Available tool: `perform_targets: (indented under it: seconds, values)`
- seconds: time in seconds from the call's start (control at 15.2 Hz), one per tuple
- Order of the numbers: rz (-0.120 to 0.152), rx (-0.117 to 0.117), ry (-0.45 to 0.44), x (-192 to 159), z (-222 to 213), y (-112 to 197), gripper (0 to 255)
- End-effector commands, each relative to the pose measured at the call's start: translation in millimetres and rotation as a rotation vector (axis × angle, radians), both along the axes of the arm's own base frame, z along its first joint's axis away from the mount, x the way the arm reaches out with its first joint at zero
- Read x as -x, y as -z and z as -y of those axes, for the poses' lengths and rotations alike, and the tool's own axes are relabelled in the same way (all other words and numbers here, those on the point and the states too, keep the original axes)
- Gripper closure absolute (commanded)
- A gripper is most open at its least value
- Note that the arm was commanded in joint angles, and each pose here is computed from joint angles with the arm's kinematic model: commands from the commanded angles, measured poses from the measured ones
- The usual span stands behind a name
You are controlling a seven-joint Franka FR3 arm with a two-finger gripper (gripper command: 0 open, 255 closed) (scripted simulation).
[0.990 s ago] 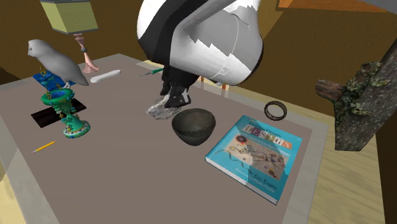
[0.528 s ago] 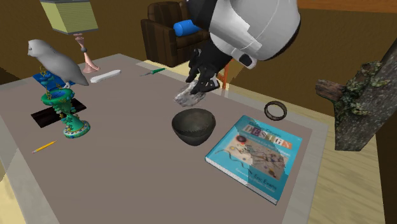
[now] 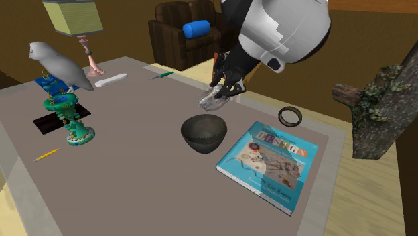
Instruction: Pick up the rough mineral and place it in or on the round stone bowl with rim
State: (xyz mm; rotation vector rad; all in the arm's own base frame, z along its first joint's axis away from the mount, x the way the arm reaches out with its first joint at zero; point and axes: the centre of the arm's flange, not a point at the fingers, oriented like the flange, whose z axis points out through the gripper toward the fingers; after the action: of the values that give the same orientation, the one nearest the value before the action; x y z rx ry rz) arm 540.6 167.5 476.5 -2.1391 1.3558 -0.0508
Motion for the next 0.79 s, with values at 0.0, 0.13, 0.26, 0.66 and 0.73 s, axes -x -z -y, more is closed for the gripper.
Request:
perform_targets:
  seconds: [0.0,0.13,0.26,0.66,0.73]
  values:
    - [0.001,0.0,0.0,-0.2,0.4,9.3,255]
    - [0.001,0.0,0.0,-0.2,0.4,19.8,255]
    - [0.001,0.0,0.0,-0.2,0.4,30.4,255]
    - [0.001,0.0,0.0,-0.2,0.4,62.0,255]
    - [0.001,0.0,0.0,-0.2,0.4,67.3,255]
